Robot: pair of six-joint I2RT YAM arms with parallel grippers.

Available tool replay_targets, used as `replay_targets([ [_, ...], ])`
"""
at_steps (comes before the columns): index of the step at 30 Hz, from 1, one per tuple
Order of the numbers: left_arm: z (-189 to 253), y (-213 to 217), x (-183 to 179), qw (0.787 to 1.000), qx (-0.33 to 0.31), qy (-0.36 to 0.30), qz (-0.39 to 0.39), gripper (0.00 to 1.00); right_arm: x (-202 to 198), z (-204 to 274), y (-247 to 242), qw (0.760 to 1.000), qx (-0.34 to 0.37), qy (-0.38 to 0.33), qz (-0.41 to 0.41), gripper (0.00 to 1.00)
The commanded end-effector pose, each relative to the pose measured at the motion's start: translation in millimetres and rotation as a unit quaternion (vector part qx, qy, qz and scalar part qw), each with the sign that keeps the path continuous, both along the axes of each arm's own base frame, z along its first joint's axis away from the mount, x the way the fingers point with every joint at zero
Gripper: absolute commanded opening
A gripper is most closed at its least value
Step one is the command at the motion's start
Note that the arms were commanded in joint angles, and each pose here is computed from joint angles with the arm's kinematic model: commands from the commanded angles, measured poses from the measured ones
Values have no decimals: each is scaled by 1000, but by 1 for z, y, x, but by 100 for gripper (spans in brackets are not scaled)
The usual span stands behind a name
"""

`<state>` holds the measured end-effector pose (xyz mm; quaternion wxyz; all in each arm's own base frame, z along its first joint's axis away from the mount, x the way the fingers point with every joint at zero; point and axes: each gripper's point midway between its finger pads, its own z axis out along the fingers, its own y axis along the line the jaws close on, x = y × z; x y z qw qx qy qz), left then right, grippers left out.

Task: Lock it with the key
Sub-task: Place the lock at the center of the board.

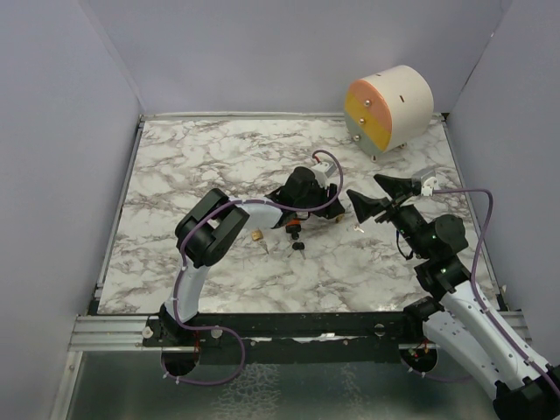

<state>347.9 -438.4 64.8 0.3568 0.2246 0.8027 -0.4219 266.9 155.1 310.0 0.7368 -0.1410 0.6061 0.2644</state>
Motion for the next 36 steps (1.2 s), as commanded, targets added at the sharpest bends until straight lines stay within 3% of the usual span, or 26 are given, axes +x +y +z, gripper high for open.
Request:
replay_targets([
  [1, -2, -4, -3, 1000, 9, -3, -4, 46, -2, 1, 4, 1000, 5, -7, 12, 85],
  [10, -4, -19, -16, 1000, 4, 6, -28, 41, 0, -2, 5, 1000, 5, -3, 12, 85],
  [25, -24, -8, -8, 999, 43, 11, 10, 41, -4, -1, 3, 1000, 4, -8, 12, 85],
  [32, -30, -8, -9, 999, 45, 20, 9, 32, -4, -1, 3, 1000, 5, -7, 12, 85],
  [36, -29, -9, -9, 999, 43, 21, 9, 21, -4, -1, 3, 1000, 5, -8, 13, 85],
])
